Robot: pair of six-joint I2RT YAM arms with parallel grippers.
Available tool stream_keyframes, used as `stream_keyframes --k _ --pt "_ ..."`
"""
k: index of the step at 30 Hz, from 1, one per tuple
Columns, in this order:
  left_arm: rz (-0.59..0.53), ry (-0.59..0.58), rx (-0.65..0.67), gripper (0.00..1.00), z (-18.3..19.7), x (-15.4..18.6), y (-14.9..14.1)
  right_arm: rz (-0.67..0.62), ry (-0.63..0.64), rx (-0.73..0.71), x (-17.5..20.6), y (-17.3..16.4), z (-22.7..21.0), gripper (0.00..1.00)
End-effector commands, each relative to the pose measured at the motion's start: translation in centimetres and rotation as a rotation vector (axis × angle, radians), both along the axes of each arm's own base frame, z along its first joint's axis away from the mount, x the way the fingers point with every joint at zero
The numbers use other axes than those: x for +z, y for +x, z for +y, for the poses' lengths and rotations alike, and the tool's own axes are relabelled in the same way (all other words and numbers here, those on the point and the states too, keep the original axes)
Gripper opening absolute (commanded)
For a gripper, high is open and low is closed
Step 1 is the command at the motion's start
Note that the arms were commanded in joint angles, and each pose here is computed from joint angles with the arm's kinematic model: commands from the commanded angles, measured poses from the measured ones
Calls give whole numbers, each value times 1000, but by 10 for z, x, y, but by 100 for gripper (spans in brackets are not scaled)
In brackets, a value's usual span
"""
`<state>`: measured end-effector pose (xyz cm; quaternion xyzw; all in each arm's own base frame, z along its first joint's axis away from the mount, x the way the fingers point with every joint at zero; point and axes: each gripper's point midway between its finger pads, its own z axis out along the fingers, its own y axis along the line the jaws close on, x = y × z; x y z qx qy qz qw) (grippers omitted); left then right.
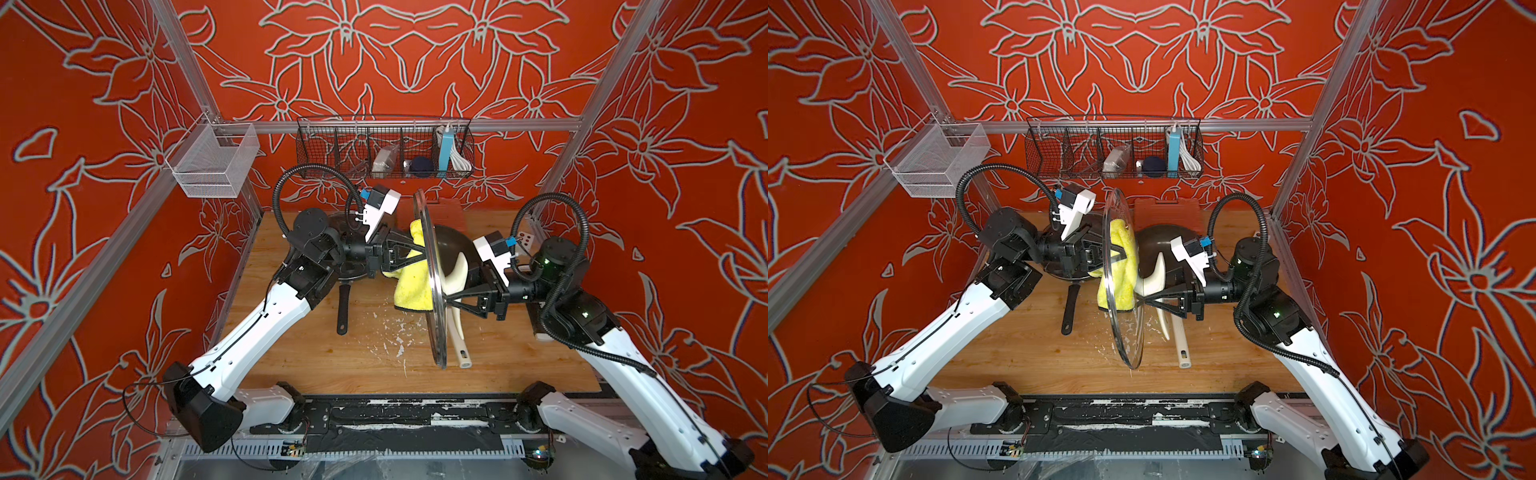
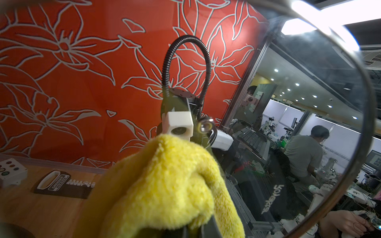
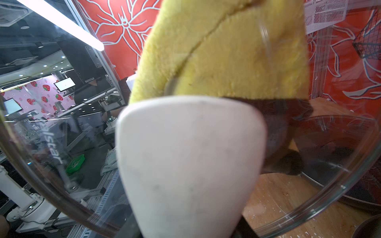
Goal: Wipe the pot lid with a cloth
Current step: Wipe the pot lid.
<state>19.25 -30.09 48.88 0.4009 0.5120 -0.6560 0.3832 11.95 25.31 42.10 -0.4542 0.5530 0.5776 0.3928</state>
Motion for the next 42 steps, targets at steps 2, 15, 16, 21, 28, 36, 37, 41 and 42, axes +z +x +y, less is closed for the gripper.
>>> stream_keyframes --k 2,15,16,21,28,36,37,41,42 --pt "26 31 47 0 -9 -16 17 -288 171 95 60 -47 -17 0" --pt "115 133 164 0 -20 -68 55 -350 208 -20 81 -43 -25 0" --pt "117 144 179 0 -19 -71 57 -351 204 -38 80 -40 -24 0" --pt "175 191 328 0 1 -95 82 -351 158 -152 70 -18 -23 0" --pt "263 254 609 0 51 -125 123 -353 69 -297 54 13 -23 0" --pt "219 380 844 0 92 -121 135 -360 -120 -459 28 48 -34 0" --pt "214 397 861 0 97 -120 134 -365 -153 -482 24 53 -37 0" --pt "189 434 925 0 115 -109 132 -368 -283 -575 7 72 -49 0" --pt "190 442 939 0 119 -107 132 -366 -311 -589 2 77 -50 0"
